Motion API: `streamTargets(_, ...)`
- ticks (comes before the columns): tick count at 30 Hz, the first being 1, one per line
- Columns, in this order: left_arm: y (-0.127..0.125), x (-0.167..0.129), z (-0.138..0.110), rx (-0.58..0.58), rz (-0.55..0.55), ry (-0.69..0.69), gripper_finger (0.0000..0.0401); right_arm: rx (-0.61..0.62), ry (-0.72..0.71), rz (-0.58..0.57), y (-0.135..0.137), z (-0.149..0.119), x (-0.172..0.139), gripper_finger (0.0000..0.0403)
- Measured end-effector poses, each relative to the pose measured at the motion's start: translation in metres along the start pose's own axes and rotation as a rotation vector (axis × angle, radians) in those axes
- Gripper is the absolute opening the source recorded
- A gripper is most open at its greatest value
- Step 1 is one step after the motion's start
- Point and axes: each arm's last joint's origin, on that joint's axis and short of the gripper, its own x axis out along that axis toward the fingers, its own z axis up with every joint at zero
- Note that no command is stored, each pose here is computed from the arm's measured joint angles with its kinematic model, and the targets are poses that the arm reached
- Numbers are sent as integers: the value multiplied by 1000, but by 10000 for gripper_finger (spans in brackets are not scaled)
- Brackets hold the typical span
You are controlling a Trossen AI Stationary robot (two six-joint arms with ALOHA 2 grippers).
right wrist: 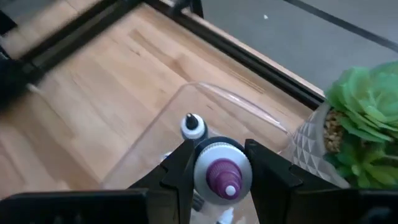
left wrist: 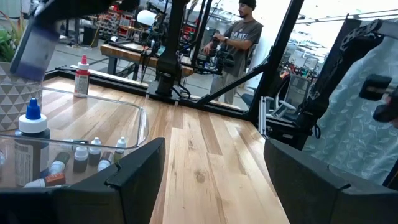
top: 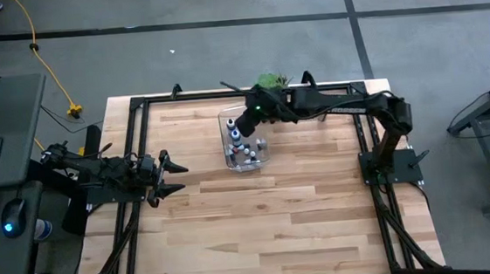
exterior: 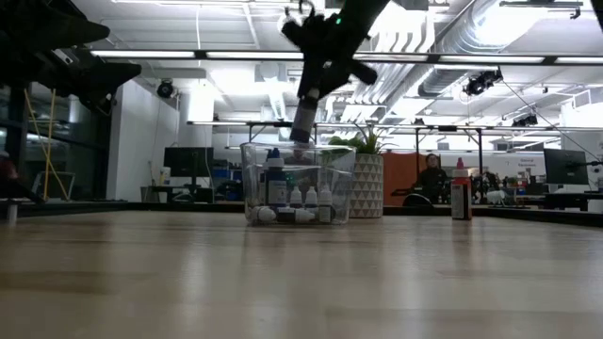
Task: Pick & Place food coloring
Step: Put the big violet food coloring bottle into the transparent bin
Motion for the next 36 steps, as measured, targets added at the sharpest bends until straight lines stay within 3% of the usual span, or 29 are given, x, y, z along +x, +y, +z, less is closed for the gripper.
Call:
streamTargets(11,0,0,0,0,0,0,271,-116,107,-64,-6,-17,52,112)
streamTargets(29,0,0,0,0,0,0,271,-101,212,-109,-14,-38,101,112)
streamTargets(36,0,0,0,0,0,0,271,-71,226,-108,-19,-38,106,117)
